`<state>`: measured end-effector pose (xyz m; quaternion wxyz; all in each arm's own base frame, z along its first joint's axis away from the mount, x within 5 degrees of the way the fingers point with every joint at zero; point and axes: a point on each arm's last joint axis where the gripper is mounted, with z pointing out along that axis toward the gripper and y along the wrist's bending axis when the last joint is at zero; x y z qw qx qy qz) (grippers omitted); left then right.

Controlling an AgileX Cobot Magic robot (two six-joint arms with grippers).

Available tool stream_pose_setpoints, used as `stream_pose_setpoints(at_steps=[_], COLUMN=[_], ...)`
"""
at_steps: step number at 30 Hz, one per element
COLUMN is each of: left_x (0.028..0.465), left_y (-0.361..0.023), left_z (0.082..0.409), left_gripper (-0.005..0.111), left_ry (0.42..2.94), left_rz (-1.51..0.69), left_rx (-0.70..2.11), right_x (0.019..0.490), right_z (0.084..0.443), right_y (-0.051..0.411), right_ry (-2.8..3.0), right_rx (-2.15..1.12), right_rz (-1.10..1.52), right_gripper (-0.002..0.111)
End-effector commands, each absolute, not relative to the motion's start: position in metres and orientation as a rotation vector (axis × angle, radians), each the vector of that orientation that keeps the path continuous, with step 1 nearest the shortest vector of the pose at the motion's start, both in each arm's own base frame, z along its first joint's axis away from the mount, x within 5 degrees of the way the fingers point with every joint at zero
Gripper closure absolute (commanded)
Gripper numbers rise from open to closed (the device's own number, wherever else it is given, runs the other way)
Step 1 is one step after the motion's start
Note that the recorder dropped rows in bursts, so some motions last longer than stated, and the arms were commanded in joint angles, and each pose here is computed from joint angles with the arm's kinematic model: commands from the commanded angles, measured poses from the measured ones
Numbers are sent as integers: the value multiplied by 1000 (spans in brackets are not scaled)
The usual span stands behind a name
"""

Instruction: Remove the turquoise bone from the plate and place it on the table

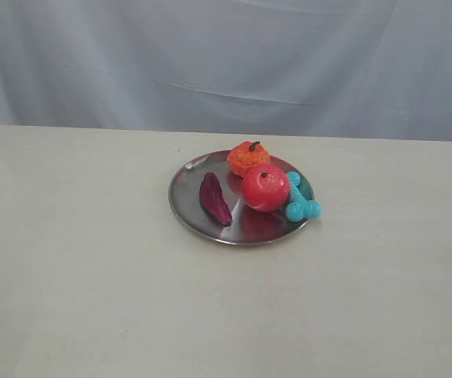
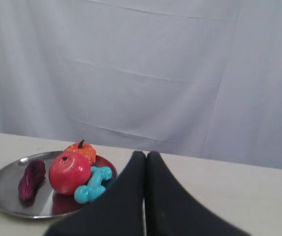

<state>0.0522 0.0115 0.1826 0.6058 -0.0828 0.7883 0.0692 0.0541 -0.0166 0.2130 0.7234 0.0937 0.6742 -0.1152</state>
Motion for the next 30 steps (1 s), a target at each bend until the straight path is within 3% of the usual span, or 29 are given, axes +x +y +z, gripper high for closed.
stream_pose_setpoints(at_steps=[1, 17, 24, 30], left_x=[52, 52, 52, 52], left_y=[12, 12, 12, 12], left_z=[182, 182, 182, 182], left_gripper=[107, 107, 107, 107], left_ry=[1818, 1818, 1818, 1818], left_rz=[157, 157, 157, 157], left_rx=[-198, -198, -198, -198], right_x=[53, 16, 29, 46], right_z=[223, 282, 308, 356], right_y=[-13, 7, -9, -13], right_ry=[1373, 559, 927, 1030], right_rx=[171, 92, 457, 469], right_rz=[-232, 207, 297, 258], right_gripper=[109, 109, 109, 109])
